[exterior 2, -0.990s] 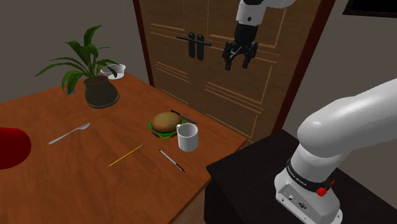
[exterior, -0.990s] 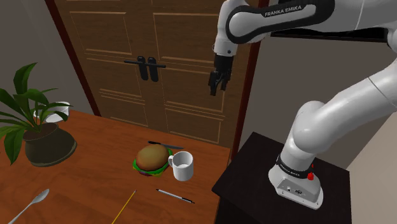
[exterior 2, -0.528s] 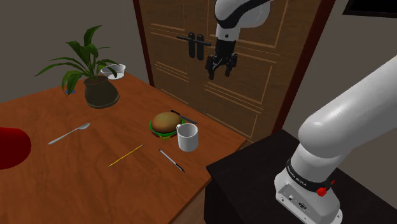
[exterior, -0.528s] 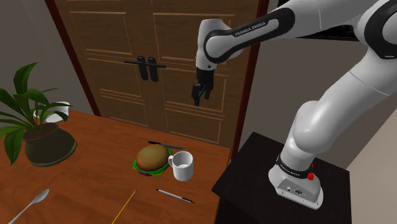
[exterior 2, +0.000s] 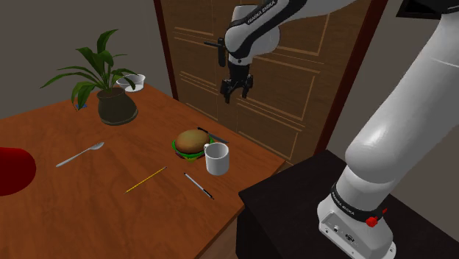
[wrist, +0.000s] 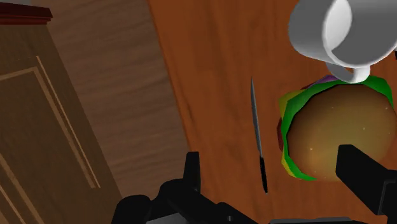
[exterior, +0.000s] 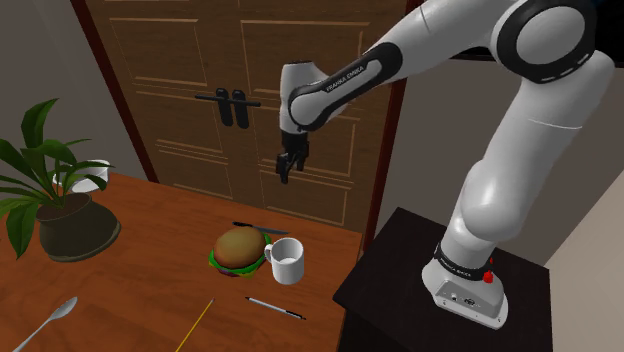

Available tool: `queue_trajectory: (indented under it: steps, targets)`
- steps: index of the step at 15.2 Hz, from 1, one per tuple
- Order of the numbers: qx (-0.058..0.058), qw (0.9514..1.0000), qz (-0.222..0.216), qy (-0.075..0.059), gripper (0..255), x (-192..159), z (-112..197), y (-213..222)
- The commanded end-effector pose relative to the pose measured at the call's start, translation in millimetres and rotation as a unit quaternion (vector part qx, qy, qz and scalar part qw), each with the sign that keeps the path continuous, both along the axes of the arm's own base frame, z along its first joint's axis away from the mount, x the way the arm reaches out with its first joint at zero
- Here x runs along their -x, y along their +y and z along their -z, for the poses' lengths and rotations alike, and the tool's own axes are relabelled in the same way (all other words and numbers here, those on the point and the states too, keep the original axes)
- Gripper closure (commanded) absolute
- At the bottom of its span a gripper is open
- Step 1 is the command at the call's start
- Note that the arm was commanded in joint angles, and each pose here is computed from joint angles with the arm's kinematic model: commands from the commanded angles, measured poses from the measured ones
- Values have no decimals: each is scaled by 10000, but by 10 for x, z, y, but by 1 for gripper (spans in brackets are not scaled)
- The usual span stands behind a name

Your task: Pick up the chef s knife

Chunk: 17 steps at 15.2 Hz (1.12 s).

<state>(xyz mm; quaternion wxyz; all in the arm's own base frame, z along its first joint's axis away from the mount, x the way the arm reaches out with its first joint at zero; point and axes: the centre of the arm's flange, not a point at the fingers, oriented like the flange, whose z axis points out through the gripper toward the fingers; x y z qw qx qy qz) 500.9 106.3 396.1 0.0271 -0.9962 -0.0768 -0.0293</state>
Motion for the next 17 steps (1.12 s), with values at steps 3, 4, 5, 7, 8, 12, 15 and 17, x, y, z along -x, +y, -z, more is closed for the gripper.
queue_trajectory:
  steps: [3,4,5,7,8,12,15,17]
  targets:
    - [94,9998,-162,-60,0,-340,348,218]
    - [118,9997,-202,-73,0,-425,433,272]
    - [142,9996,-242,-87,0,-509,519,326]
    - [190,9992,-321,-114,0,-678,691,435]
    - [215,9990,-361,-128,0,-762,776,490]
    - [311,9980,-519,-182,0,-1097,1120,712]
    - [384,9970,-638,-223,0,-1345,1378,881]
    - [432,9962,-717,-250,0,-1510,1551,994]
